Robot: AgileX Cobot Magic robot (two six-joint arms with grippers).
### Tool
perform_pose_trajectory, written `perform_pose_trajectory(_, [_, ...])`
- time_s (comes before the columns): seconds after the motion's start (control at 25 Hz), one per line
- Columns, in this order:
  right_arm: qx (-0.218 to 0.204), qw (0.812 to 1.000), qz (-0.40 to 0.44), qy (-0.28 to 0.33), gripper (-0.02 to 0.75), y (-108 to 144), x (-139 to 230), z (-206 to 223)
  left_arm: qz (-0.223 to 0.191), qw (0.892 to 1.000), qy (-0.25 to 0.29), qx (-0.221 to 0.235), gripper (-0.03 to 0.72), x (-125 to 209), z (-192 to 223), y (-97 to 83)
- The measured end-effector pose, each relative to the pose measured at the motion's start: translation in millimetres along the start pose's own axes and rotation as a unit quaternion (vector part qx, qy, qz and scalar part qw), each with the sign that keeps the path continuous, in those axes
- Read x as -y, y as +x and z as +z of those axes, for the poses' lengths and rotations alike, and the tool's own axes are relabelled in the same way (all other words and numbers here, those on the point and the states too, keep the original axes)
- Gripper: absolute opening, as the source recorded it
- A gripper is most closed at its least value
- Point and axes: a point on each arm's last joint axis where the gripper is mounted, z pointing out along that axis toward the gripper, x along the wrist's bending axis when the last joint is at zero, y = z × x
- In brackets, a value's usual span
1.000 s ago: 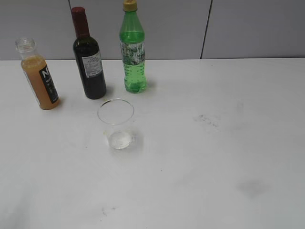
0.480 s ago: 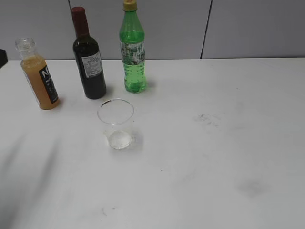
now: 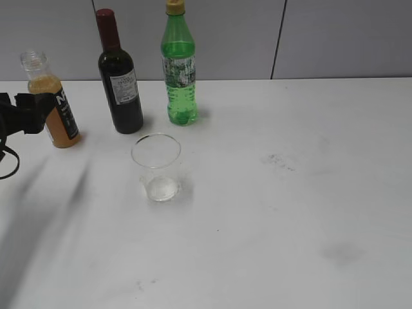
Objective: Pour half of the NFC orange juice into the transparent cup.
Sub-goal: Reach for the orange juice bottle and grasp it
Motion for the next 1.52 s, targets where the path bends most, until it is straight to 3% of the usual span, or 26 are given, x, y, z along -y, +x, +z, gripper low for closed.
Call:
perform_pose_trajectory(0.24, [0.0, 1.0, 0.001, 0.0, 0.572, 0, 0, 0, -0.009, 1.0, 0.018, 0.01, 0.678, 32, 30, 2.7])
perform_pose_trajectory(0.68, [0.0, 1.0, 0.0, 0.0, 0.571, 0, 0, 0, -0.011, 1.0, 0.012, 0.004, 0.653, 52, 98, 9.8])
perform_pose_trajectory(1.0, [0.0, 1.0, 0.0, 0.0, 0.571, 0, 0, 0, 0.013, 1.0, -0.023, 0.004, 0.573, 47, 101, 10.2])
perform_pose_trajectory(1.12, [0.0, 1.0, 0.0, 0.0, 0.571, 0, 0, 0, 0.009, 0.999, -0.032, -0.004, 0.491, 45, 100, 11.6])
perform_pose_trajectory(1.4, [0.0, 1.0, 0.0, 0.0, 0.571, 0, 0, 0, -0.013, 0.998, -0.04, -0.042, 0.485, 47, 100, 19.0])
perform_pose_trajectory(1.52, [0.0, 1.0, 0.0, 0.0, 0.571, 0, 0, 0, 0.013, 0.999, -0.029, -0.041, 0.485, 47, 87, 17.6])
